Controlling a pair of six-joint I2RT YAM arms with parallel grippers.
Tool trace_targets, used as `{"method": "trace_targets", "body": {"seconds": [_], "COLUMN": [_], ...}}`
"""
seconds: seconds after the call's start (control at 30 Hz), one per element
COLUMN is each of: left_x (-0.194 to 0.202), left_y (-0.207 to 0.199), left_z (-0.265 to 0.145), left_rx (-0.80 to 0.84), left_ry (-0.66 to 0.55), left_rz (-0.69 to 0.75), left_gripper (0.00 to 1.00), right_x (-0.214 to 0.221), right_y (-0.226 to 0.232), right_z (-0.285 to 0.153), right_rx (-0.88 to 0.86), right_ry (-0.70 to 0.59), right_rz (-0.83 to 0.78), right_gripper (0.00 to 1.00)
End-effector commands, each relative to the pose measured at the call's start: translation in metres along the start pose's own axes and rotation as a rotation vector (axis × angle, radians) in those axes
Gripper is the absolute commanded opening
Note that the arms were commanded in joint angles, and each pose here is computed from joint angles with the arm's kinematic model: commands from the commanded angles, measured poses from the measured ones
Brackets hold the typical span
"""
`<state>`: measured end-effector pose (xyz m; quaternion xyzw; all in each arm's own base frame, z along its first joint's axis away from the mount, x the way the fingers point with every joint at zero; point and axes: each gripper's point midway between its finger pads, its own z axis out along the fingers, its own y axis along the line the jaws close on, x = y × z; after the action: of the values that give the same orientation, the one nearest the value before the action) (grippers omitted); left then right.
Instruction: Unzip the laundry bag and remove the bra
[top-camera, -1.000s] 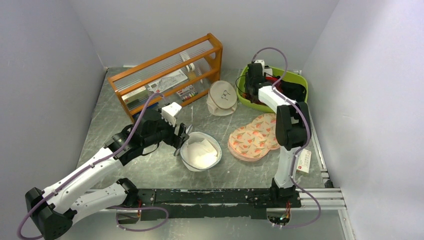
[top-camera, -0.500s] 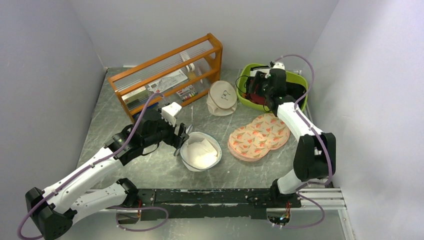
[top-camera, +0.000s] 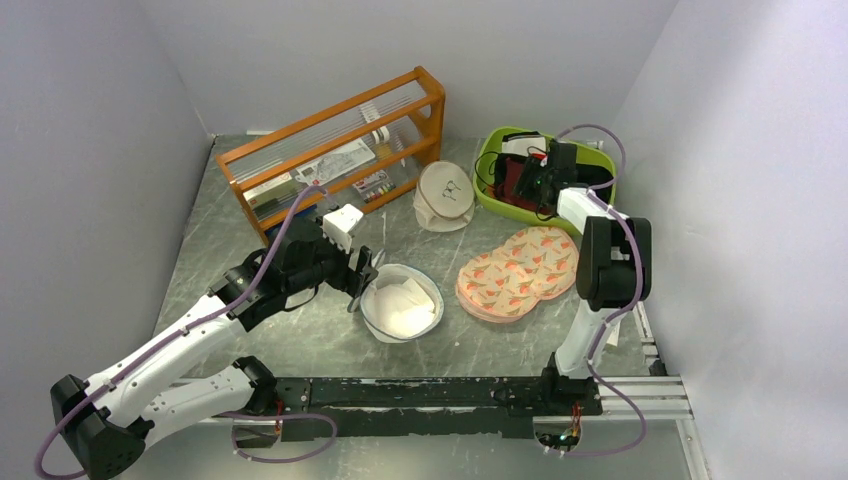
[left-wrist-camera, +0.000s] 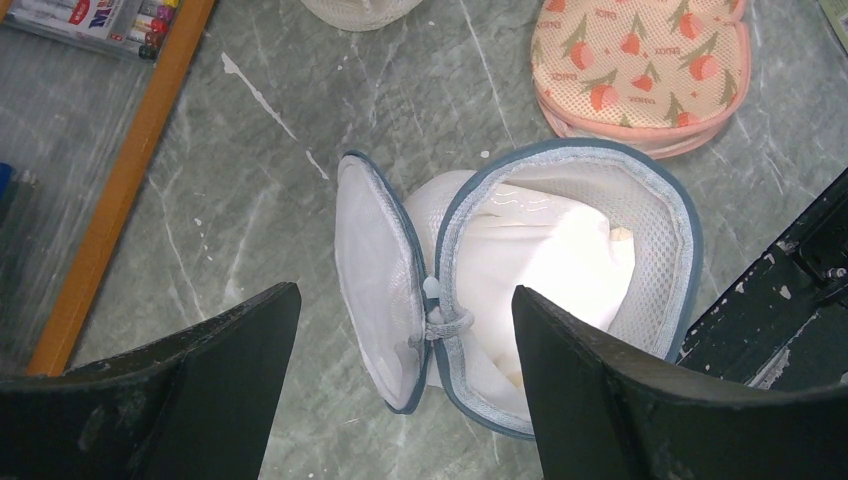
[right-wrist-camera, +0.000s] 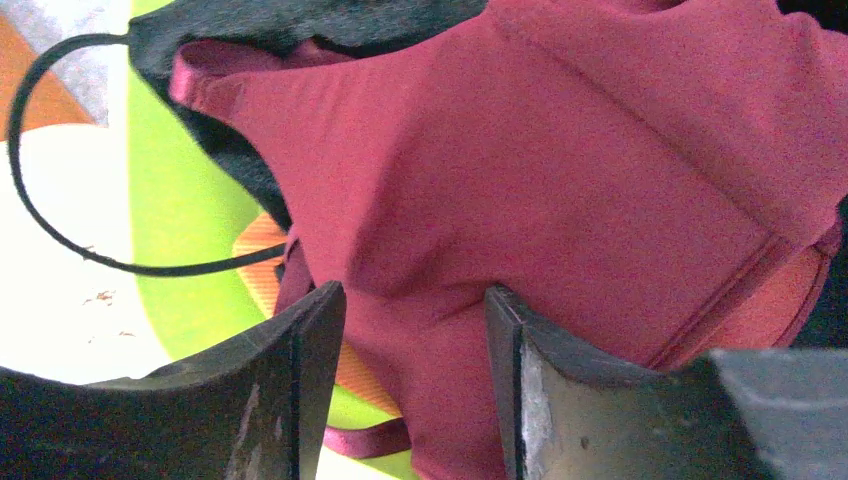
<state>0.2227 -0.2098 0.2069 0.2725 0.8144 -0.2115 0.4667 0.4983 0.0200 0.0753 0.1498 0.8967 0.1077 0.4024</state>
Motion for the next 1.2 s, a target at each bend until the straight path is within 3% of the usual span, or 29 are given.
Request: {"method": "trace_targets", "body": {"seconds": [0.0,0.17,0.33,0.8,0.93,1.17], "left_x": [-0.003,-0.001,-0.001,0.017,0.028,0.034], "left_y": [0.004,0.004,0.005,0.006,0.003,-0.004], "left_z": [0.001,0.004,0.005,0.019,0.027,0.031], "left_rx": [-0.017,-0.015,-0.02,-0.02,0.003,0.052], "left_ry": [-0.016,-0.003,0.001,0.081,0.153,0.171], "left_rz": [0.012,0.015,0.018,-0.011,-0.016,-0.02], "left_gripper": [0.89,0.89,0.89,0.86,0.79,0.61], "right_x": [-0.015,-0.047,-0.027,0.11,0.15,0.208], "right_y": [0.017,0.041,0.08,0.198,0.212,0.239], "right_z": [-0.028,-0.097,-0.147,-0.263,-0.284,-0.315], "right_rx": [-0.084,-0.155,-0.283,-0.641,-0.759,-0.919], "right_ry": [-0.036,-0.184,-0.2,-0.074,0.004,0.076], "right_rz": [0.001,-0.012,-0.065,-0.431,-0.446,-0.48], "right_gripper": [0.57,0.75,0.81,0.76,0.72,0.64]}}
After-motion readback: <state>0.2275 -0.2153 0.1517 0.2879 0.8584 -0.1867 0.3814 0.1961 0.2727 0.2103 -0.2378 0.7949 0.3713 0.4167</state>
